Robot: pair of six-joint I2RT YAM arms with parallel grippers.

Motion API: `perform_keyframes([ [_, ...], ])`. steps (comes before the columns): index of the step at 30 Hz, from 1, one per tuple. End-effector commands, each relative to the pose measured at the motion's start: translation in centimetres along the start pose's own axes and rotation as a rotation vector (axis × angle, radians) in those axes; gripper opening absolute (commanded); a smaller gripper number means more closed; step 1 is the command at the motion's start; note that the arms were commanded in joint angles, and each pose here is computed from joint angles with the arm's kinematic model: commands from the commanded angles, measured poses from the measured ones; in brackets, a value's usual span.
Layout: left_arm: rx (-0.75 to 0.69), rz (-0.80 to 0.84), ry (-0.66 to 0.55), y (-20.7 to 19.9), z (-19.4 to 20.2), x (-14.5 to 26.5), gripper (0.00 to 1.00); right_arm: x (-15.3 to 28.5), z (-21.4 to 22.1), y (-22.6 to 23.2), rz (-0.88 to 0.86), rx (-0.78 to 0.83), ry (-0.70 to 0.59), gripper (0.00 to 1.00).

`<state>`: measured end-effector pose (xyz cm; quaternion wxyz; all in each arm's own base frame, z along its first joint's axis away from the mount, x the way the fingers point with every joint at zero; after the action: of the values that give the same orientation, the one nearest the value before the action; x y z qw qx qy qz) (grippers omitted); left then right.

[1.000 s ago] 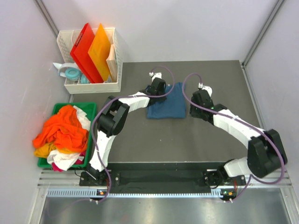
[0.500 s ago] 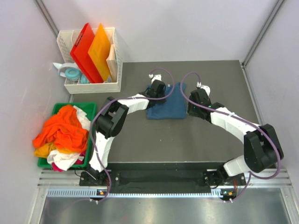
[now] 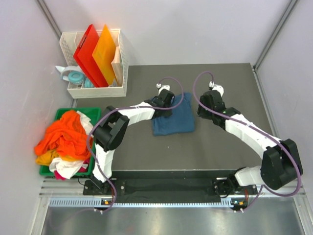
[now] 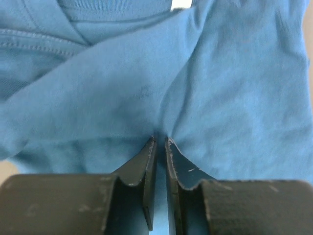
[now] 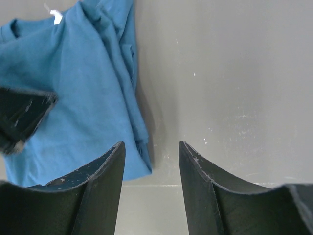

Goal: Fold and stack the t-shirts
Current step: Smooth out wrinkles on the folded tshirt, then put the neatly folded tshirt into the corner of the board with the right arm

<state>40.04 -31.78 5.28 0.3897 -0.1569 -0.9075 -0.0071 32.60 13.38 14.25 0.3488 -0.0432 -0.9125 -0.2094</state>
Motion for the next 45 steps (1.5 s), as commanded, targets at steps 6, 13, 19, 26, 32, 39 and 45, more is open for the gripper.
perform_keyframes([
  [6, -0.013, -0.059, -0.153, 0.2, -5.5, 11.4, 0.25, 4.1, -4.3, 2.1, -0.112, -0.040, -0.146, 0.50],
  [13, -0.026, -0.161, -0.235, 2.8, -5.9, 18.6, 0.67, 7.3, -5.7, 1.6, -0.139, -0.012, -0.233, 0.50],
  [19, 0.037, -0.475, -0.414, 10.5, -6.4, 25.1, 0.74, 9.7, -6.4, 1.1, -0.161, 0.015, -0.306, 0.50],
  [26, -0.001, -0.827, -0.582, 19.1, -3.1, 26.6, 0.99, 12.0, -6.7, 1.3, -0.182, 0.033, -0.330, 0.51],
  [32, -0.130, -0.772, -0.486, 23.6, 0.9, 20.8, 0.99, 13.9, -7.0, 1.3, -0.198, 0.045, -0.345, 0.51],
  [39, -0.253, -0.722, -0.551, 24.9, 2.7, 16.7, 0.99, 15.4, -6.8, 0.1, -0.186, 0.059, -0.356, 0.51],
  [45, -0.186, -0.694, -0.606, 27.1, 2.7, 15.2, 0.99, 15.2, -6.3, -0.2, -0.182, 0.067, -0.338, 0.52],
])
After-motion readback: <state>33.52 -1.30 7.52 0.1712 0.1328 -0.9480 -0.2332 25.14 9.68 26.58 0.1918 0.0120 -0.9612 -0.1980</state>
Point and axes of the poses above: each gripper's point midway between its finger pads, its own x axis back along the fingers, its own y axis along the line the jaws close on, z = x × y, the point moved 2 cm from there along x, back along the fingers, and after that the axes turned 12 degrees about -x, right-handed, at the moved point
